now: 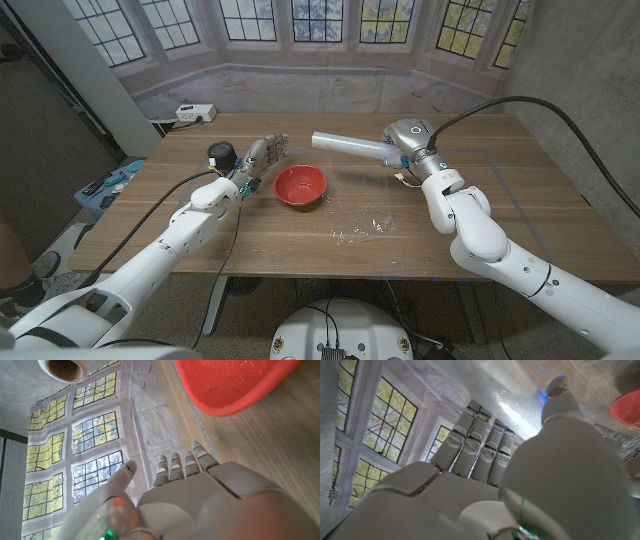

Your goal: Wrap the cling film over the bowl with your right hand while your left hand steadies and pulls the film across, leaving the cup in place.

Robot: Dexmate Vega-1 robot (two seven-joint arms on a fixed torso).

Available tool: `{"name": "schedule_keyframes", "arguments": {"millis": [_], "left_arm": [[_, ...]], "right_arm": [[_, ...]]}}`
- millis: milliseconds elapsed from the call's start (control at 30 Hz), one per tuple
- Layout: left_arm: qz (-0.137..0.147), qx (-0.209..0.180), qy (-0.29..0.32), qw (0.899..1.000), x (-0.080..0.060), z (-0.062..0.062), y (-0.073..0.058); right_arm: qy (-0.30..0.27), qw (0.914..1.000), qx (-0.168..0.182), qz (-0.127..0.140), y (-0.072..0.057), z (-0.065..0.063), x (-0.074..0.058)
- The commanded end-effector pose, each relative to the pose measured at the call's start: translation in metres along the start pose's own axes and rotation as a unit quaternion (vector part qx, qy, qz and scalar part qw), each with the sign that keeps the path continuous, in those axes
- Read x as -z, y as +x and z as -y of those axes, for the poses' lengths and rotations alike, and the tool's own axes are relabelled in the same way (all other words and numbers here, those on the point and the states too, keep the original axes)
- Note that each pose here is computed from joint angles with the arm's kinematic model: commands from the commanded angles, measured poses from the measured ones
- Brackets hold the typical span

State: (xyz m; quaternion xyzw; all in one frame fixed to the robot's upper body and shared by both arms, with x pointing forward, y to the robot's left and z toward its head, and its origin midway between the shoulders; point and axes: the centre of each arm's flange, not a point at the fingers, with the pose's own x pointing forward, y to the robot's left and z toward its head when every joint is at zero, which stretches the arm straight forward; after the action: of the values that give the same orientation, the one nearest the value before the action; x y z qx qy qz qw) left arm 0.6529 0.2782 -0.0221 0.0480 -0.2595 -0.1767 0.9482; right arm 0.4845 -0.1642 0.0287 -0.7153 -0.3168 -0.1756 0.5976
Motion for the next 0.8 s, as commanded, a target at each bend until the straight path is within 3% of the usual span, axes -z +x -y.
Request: {"name": "schedule_keyframes", "arguments": {"millis": [33,500,800], "left_arm": [[0.012,-0.010,-0.004,1.000,-0.004,0.012,-0.001],[0.011,-0.020,0.000,1.000,-0.006,0.022,-0.017],[0.018,-0.033,0.010,0.999,-0.012,0.008,-0.035]], "right_arm": [[0.001,0.9997,0.019,0.017,-0.004,0.020,0.000],[0.026,0.9986,0.020,0.042,-0.015,0.027,-0.011],[0.037,0.9971,0.023,0.062,-0.018,0.031,-0.027]]}}
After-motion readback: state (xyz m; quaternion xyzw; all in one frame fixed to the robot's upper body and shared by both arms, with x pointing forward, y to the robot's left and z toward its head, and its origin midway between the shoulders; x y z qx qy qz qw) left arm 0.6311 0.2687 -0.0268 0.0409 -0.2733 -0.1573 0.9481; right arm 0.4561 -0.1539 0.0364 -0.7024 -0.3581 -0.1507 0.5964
